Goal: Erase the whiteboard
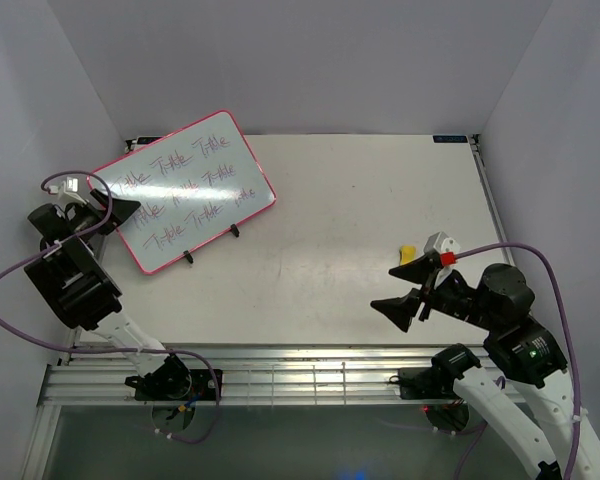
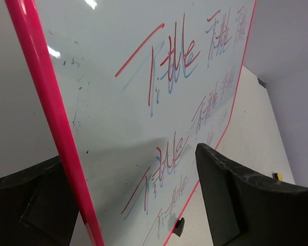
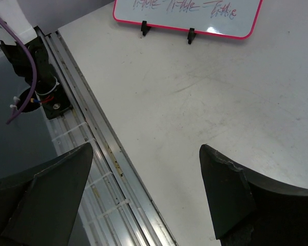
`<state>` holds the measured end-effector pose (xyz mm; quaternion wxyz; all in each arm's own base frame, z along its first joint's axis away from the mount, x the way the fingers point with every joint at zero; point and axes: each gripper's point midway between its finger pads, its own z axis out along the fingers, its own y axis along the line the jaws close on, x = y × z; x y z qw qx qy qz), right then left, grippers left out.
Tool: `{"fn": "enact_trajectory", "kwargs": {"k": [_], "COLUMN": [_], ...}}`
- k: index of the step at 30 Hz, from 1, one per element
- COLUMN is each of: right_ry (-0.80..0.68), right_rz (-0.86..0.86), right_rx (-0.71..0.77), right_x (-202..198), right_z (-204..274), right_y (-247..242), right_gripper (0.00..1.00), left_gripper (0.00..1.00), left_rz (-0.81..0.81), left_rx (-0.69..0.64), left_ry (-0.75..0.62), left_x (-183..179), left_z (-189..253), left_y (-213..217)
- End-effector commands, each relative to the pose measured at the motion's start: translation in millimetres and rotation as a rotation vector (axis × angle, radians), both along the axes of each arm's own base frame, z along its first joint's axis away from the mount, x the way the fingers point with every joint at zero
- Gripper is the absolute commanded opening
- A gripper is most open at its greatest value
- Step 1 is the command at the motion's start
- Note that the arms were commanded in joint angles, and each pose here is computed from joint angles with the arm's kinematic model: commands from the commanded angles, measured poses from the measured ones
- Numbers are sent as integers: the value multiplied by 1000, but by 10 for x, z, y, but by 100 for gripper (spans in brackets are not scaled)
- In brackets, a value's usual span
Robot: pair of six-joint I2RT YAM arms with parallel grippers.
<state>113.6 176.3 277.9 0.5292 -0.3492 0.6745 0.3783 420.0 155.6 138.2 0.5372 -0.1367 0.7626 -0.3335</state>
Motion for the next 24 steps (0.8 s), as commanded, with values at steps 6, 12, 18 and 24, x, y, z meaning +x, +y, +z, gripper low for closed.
{"fn": "enact_trajectory", "kwargs": {"k": [6, 12, 18, 24], "right_ry": [-23, -11, -12, -10], "right_rz": [38, 59, 51, 57], "right_rx": [1, -8, -17, -19], "right_x": [-6, -9, 12, 8], "right_z": [136, 97, 65, 64], "right_y": [53, 85, 83, 92], "right_gripper": [90, 90, 90, 90], "left_gripper": [84, 76, 68, 61], "left_rz": [-132, -203, -221, -234], "left_rx": [11, -24, -27, -56], "left_ry": [-119, -169, -202, -245], "left_x": [-3, 2, -14, -67], "left_z": [189, 245, 310, 400], "left_y": [-108, -171, -195, -243]}}
